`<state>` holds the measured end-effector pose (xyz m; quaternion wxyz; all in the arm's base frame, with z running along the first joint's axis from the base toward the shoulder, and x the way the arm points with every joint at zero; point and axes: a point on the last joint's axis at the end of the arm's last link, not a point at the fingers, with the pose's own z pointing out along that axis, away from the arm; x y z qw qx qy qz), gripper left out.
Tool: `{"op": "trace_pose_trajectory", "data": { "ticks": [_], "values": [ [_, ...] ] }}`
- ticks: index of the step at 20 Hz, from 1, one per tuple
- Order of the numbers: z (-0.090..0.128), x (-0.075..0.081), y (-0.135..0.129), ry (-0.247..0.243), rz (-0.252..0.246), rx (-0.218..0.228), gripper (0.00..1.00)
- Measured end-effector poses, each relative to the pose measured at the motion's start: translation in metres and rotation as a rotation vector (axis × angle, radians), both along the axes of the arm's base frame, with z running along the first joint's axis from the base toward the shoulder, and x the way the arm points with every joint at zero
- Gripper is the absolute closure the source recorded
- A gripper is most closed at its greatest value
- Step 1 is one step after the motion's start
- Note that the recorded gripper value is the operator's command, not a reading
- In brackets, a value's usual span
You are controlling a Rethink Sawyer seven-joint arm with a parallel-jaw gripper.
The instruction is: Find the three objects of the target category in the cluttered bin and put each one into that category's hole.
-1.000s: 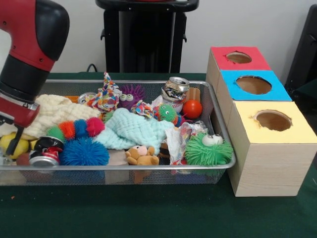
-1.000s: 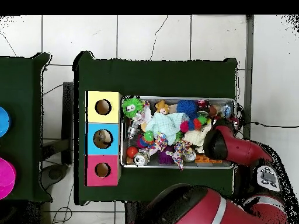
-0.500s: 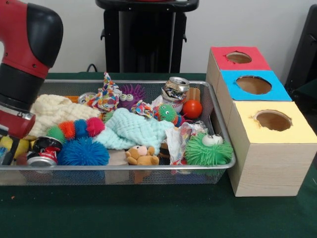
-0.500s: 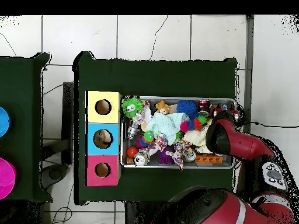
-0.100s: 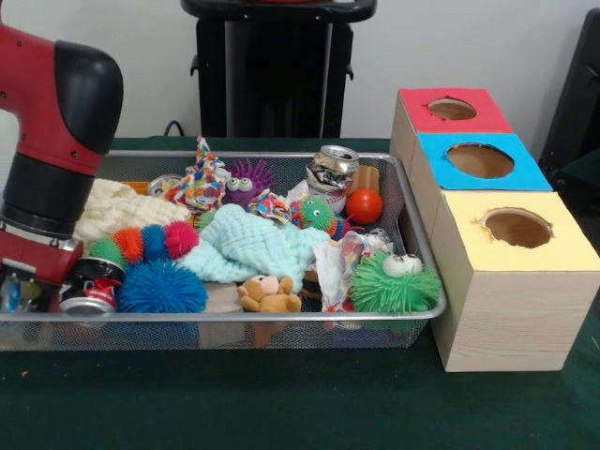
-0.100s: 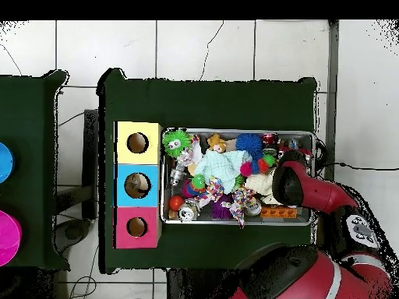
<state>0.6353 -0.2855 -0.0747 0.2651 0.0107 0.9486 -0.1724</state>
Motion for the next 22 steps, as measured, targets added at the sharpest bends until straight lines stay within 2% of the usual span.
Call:
{"op": "trace_pose_trajectory", "data": {
  "ticks": [14, 18, 22],
  "values": [
    [0.006, 0.006, 0.008, 0.009, 0.009, 0.003, 1.0],
    [0.023, 0.009, 0.026, 0.015, 0.043, -0.017, 1.0],
    [0.054, 0.016, 0.053, 0.007, 0.084, -0.036, 1.0]
  ]
}}
